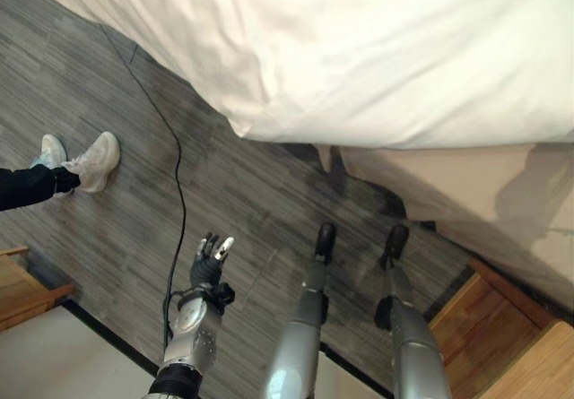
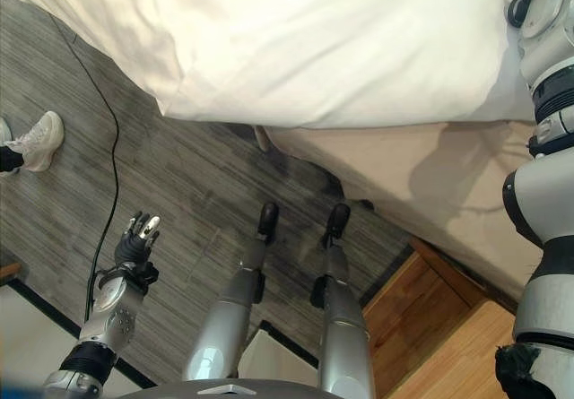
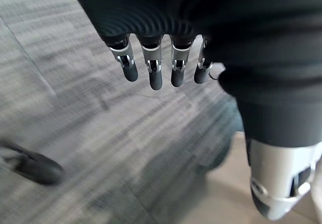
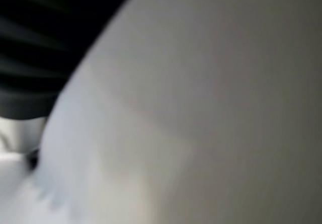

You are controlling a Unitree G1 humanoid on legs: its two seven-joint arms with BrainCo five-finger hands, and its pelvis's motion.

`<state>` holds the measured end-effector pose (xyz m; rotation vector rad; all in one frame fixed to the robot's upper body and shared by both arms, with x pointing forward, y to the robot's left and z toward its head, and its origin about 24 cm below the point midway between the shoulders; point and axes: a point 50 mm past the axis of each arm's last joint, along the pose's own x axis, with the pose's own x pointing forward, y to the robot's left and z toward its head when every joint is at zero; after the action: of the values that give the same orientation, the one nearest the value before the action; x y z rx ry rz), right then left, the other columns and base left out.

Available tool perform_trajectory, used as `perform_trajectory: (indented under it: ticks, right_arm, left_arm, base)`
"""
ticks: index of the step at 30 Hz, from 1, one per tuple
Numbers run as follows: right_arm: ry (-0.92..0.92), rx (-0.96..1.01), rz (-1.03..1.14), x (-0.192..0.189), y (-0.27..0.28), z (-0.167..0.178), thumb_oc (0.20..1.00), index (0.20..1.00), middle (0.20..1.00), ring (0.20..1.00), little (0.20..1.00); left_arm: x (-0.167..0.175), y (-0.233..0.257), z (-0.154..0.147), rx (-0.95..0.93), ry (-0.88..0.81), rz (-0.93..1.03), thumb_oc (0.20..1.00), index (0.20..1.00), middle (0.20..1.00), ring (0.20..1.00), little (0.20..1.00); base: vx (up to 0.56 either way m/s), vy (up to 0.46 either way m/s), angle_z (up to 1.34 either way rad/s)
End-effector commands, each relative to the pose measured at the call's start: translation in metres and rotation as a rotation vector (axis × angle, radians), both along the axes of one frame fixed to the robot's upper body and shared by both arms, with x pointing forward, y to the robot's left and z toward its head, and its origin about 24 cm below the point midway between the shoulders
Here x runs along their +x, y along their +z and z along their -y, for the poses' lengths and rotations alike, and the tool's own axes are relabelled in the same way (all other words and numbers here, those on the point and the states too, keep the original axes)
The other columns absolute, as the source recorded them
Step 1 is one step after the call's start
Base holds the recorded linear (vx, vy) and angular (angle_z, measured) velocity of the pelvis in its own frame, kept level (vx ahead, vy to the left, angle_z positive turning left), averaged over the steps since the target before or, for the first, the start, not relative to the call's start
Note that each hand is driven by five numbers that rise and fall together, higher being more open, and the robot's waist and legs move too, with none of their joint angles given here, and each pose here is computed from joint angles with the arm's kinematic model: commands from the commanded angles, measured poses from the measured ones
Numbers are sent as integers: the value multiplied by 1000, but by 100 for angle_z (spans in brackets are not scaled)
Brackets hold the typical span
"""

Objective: Making the bed.

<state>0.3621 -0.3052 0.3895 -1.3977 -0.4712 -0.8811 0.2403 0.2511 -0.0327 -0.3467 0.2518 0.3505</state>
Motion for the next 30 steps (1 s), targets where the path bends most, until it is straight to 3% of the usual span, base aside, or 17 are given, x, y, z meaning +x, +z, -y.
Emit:
perform_trajectory:
  ticks: [1,5,6,12,16,17,18,22,25,28,30]
  right_arm:
    - [-63,10,-152,7,-34,14,200,200,200,200,200]
    - [130,-31,-100,13,-50,-21,200,200,200,200,200]
    - [306,-47,-40,-2,-72,-47,200,200,200,200,200]
    - [338,78,-51,-26,-124,-30,200,200,200,200,200]
    - [306,386,-282,-62,-242,-12,200,200,200,200,200]
    - [288,440,-329,-69,-262,-11,501,501,501,501,501]
    - [261,500,-383,-75,-285,-9,1000,1000,1000,1000,1000]
    - [170,628,-578,-96,-346,-8,1000,1000,1000,1000,1000]
    - [22,697,-814,-133,-412,-4,1000,1000,1000,1000,1000]
    - [-47,695,-940,-153,-442,-8,1000,1000,1000,1000,1000]
    - [-161,639,-1155,-191,-481,-9,1000,1000,1000,1000,1000]
  left_arm:
    - [3,18,-21,39,52,72,1000,1000,1000,1000,1000]
    - [10,23,-18,29,86,91,1000,1000,1000,1000,1000]
    - [11,21,-16,3,132,83,1000,1000,1000,1000,1000]
    - [10,17,-12,-6,147,60,1000,1000,1000,1000,1000]
    - [7,9,-2,-13,129,11,1000,1000,1000,1000,1000]
    - [5,6,0,-9,119,-8,1000,1000,1000,1000,1000]
    - [4,4,2,1,109,-25,1000,1000,1000,1000,1000]
    - [-5,-7,6,-8,90,-76,1000,1000,1000,1000,1000]
    - [-17,-19,8,-36,100,-126,1000,1000,1000,1000,1000]
    - [-22,-24,11,-53,98,-141,1000,1000,1000,1000,1000]
    - [-28,-31,17,-65,87,-171,1000,1000,1000,1000,1000]
  base:
    - [-25,69,-22]
    - [-13,111,-18]
    - [-9,112,-16]
    - [-6,104,-30]
    - [0,90,-11]
    - [40,76,-15]
    - [10,51,-30]
    - [-4,75,-29]
    - [-20,62,-43]
    - [-3,35,-29]
    - [-5,12,-5]
